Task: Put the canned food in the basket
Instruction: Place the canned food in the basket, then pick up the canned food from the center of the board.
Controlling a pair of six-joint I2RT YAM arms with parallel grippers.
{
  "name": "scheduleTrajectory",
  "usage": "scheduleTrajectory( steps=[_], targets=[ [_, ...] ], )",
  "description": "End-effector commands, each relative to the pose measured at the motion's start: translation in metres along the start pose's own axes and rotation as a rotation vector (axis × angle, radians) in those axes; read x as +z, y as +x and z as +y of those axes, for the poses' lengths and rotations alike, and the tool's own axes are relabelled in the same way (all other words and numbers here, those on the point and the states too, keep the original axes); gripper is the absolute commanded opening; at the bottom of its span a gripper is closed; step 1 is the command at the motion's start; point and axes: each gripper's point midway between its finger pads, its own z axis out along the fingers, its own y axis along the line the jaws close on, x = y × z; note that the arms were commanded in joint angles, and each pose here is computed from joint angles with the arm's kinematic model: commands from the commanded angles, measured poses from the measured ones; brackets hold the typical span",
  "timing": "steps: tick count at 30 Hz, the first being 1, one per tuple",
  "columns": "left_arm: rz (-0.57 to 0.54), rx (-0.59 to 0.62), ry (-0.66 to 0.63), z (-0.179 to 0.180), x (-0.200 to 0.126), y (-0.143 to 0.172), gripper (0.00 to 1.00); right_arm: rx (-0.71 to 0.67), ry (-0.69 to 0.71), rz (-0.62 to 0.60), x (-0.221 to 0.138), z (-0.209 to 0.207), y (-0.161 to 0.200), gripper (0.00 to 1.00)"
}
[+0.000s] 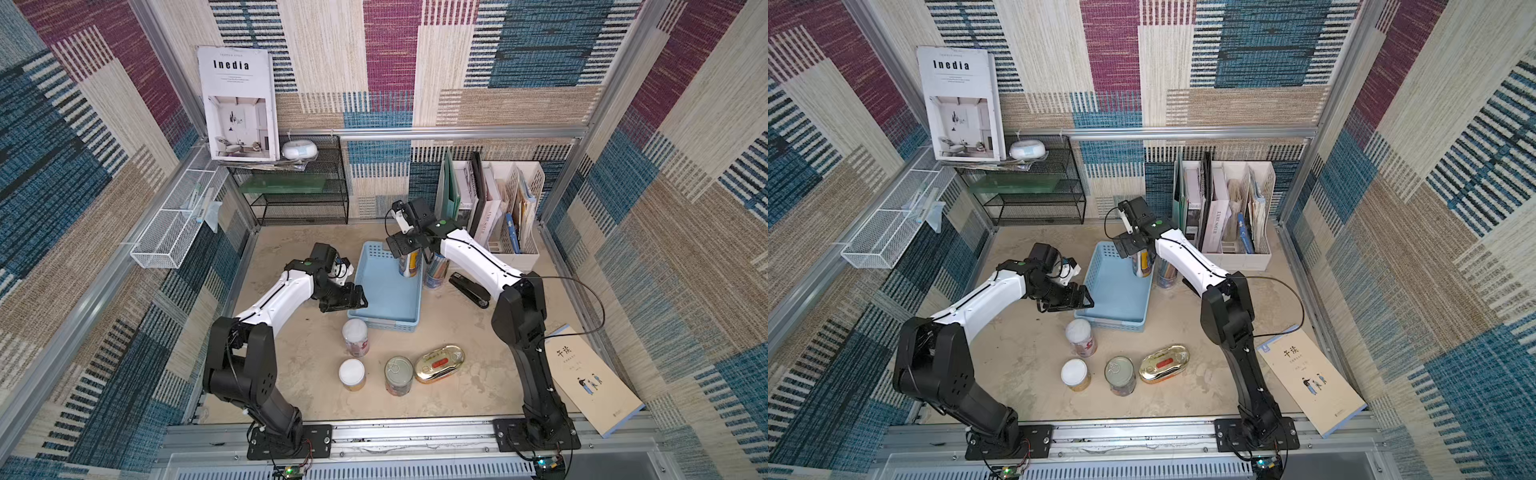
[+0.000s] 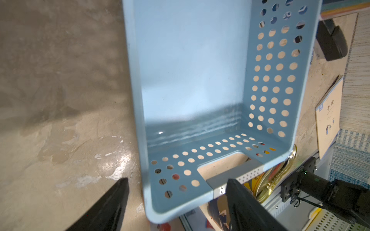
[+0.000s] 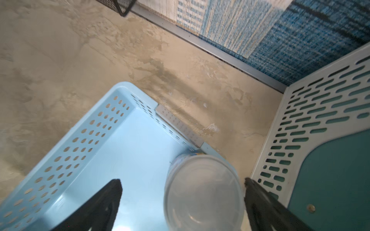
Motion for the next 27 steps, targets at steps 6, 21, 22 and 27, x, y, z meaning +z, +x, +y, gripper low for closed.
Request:
scheduleTrajectory(
  steps=[6,21,22,27],
  targets=[
    [-0.232,0.122,-0.042,-0.013,-0.05,-0.015,0.87,-0.024,-0.186,-0.131,-0.039,0.038,-0.038,0.99],
    [-0.347,0.174,-0.03,-0.05,-0.136,0.078,0.92,-0.055,-0.234,-0.152,-0.122,0.088,-0.016,0.99],
    [-0.361,0.179,-0.048,-0.052,-0.141,0.083,0.92,-0.049,-0.231,-0.15,-0.127,0.09,-0.01,0.99],
    [-0.32,0.142,-0.1,-0.052,-0.141,0.098,0.86,-0.029,-0.221,-0.167,-0.162,0.096,0.016,0.99]
  ],
)
